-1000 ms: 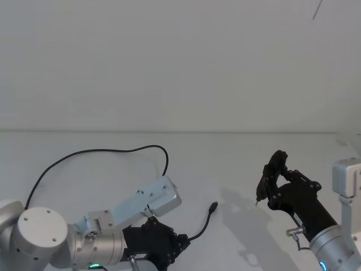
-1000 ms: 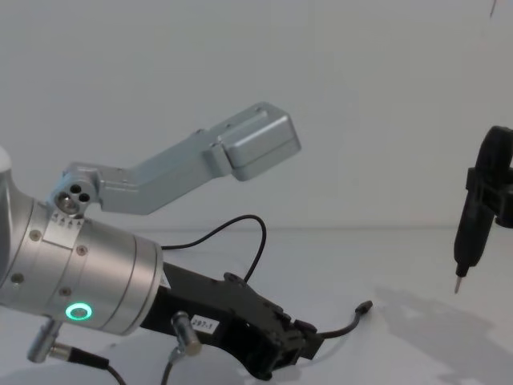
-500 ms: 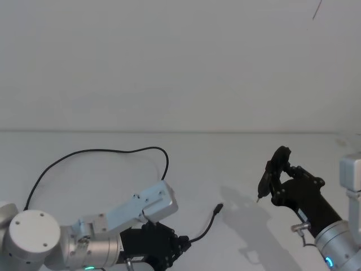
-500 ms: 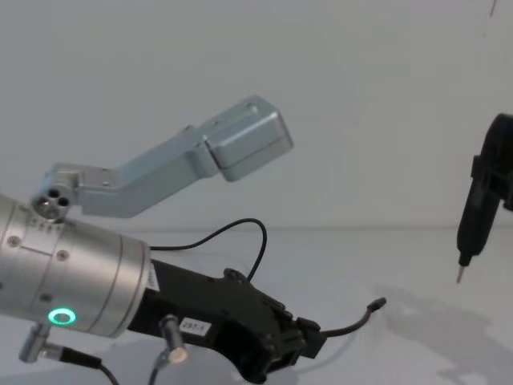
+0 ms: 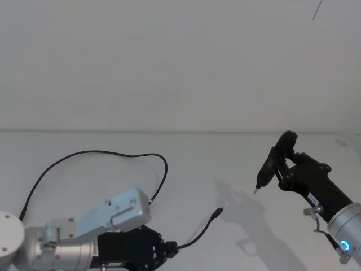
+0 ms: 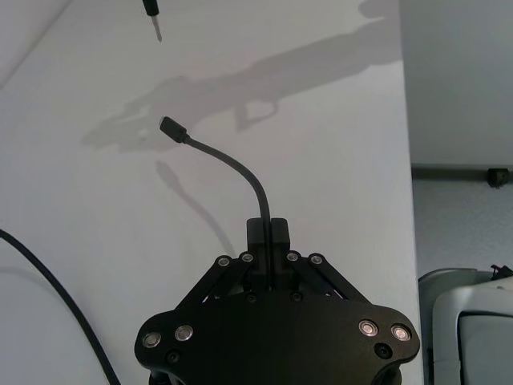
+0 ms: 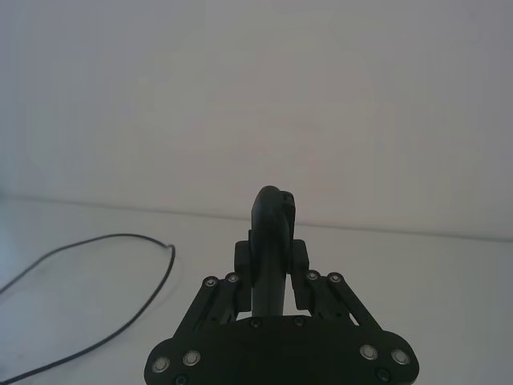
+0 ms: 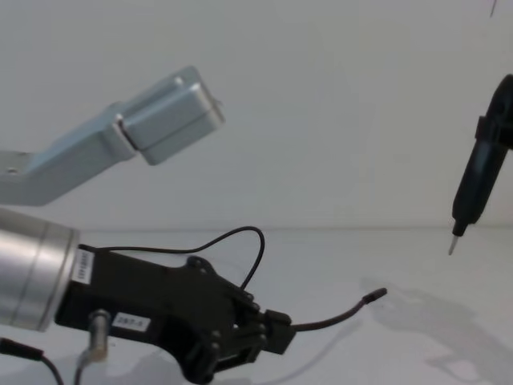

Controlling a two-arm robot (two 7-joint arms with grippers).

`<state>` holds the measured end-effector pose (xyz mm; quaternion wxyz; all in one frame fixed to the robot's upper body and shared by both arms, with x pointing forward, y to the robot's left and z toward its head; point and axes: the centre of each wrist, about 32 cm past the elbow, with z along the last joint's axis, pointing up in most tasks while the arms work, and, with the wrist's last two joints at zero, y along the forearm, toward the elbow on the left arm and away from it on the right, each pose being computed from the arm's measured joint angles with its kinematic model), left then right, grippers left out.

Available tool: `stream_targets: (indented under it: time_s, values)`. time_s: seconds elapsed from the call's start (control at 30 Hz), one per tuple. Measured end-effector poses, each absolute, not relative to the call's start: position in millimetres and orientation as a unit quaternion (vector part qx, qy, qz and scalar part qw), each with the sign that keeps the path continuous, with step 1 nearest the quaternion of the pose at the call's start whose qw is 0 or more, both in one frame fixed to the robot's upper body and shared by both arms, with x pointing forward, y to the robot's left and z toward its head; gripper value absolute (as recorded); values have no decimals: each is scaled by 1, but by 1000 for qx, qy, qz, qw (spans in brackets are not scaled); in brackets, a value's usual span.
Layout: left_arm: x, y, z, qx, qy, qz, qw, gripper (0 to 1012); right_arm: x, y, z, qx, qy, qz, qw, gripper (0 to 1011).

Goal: Pick up the data cable with the one hand.

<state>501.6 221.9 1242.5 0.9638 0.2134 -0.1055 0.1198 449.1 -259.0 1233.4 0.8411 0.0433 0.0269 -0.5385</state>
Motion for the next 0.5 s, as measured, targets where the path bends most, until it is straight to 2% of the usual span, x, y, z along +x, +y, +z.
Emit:
stream_targets:
  time_s: [0.2,0.5]
  values:
    - [499,232,1245,213,-114,116,963,43,451,-264,1245,49,54,-525,848,279]
    - [499,236,1248,211,-125,107,964,43,453,-269,1253,53,87,-503,858,279]
